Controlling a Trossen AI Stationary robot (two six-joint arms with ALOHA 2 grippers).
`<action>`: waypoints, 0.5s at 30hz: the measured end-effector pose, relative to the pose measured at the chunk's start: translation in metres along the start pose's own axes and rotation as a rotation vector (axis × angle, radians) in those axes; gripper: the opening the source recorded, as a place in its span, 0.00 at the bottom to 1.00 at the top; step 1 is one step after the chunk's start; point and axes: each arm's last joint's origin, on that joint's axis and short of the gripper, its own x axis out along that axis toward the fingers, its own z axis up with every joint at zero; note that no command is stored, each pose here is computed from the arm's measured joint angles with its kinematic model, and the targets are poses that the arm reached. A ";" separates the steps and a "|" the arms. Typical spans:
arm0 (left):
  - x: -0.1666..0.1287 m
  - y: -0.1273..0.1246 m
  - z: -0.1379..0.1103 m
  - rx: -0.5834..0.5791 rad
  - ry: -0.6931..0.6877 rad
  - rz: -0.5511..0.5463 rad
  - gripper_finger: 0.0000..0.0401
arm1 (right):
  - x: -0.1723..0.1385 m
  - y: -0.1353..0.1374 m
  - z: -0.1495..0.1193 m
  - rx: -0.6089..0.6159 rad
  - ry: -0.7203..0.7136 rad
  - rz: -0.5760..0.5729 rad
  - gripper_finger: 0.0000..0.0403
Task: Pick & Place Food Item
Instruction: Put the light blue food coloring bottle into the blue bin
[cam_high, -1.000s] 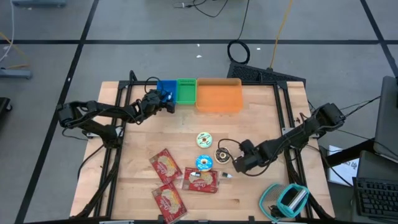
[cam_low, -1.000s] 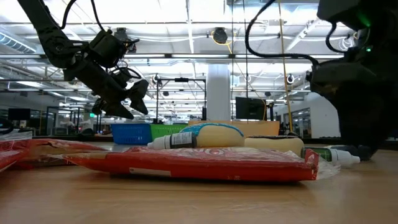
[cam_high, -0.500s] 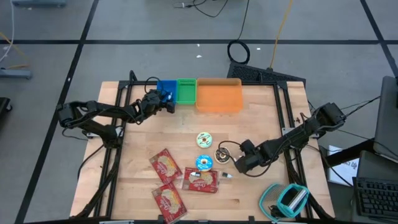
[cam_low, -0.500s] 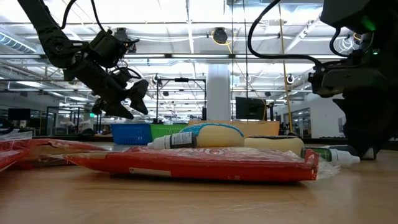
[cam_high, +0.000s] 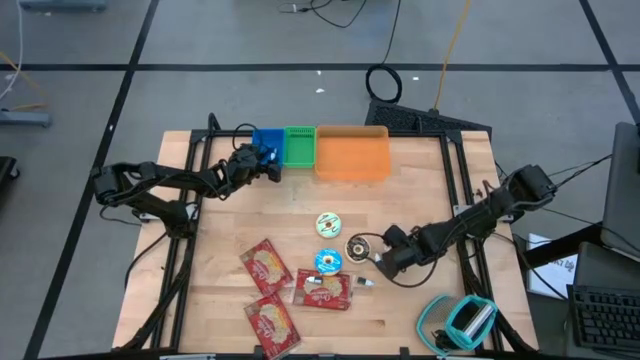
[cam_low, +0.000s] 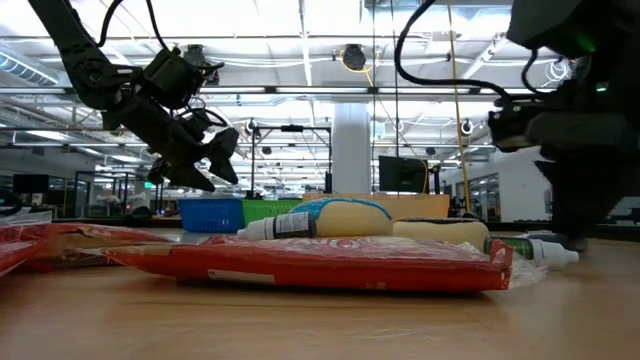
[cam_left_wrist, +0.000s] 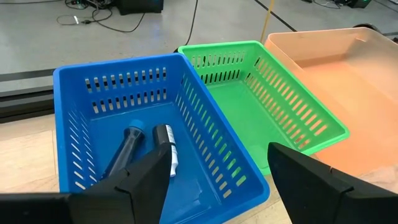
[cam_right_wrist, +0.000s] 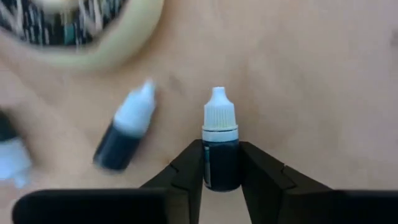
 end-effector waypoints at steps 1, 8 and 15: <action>0.000 0.000 0.000 0.000 0.000 0.000 0.67 | -0.001 -0.002 0.003 -0.012 -0.014 -0.004 0.19; 0.000 0.000 0.000 0.000 0.000 0.000 0.67 | -0.018 -0.018 0.029 -0.088 -0.083 0.014 0.20; 0.000 0.000 0.000 -0.005 -0.001 -0.002 0.67 | -0.040 -0.035 0.056 -0.159 -0.273 0.018 0.20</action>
